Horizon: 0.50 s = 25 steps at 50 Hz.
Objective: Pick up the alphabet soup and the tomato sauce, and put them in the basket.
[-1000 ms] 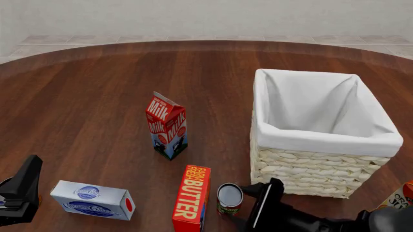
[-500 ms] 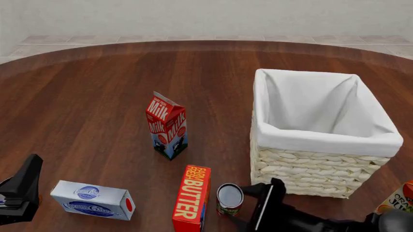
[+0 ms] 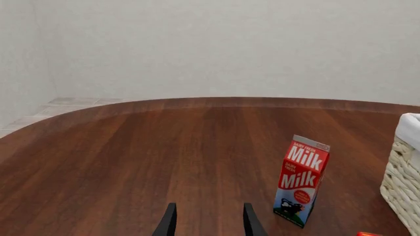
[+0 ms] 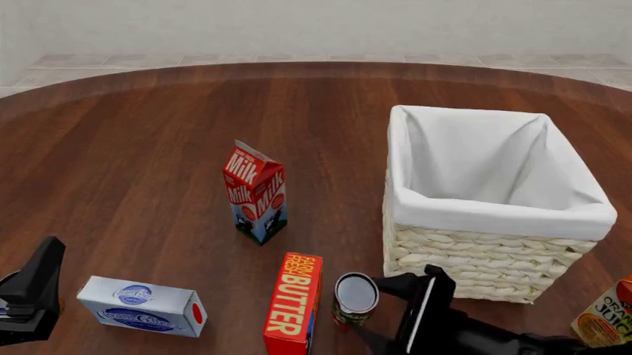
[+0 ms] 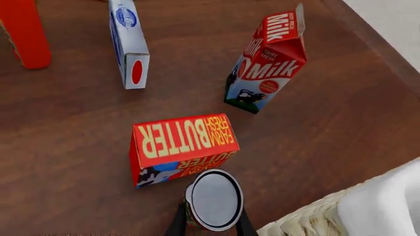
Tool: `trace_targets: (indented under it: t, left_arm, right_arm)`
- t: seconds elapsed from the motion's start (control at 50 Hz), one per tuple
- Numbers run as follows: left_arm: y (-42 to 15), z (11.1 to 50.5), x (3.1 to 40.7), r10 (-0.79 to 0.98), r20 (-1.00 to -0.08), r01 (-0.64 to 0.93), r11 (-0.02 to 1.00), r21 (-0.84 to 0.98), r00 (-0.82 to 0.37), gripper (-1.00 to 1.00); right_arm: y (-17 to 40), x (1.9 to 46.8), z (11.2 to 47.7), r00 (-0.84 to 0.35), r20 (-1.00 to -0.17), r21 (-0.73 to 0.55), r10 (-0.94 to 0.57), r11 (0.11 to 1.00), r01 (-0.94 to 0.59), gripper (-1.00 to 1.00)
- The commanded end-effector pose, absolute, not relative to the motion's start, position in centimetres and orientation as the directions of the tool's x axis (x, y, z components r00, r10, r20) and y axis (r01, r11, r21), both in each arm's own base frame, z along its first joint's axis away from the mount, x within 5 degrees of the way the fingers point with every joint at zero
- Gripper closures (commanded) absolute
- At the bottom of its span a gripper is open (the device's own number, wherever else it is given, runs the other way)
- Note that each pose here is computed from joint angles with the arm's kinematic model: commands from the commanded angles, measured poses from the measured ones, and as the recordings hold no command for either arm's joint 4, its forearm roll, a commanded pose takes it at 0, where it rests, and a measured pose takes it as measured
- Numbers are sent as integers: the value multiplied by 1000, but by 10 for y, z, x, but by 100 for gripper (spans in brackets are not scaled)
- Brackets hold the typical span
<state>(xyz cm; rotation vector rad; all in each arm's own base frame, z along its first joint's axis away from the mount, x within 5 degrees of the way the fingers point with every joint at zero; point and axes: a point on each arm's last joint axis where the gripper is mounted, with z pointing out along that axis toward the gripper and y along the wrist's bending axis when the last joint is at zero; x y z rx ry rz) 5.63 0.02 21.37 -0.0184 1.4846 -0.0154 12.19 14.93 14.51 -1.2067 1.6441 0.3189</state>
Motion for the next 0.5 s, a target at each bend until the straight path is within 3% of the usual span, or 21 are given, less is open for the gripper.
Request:
trace_targets:
  t: [0.02,0.5]
  left_arm:
    - [0,214,57,-21,-996,-1,1000,-21,85,-100]
    - [0,214,56,-23,-996,-1,1000,-23,87,-100]
  right_arm:
    - [148,118,159,37,-852,-322,-522,467,-823,100]
    - [143,111,193,86,-868,-343,-490,466,-816,100]
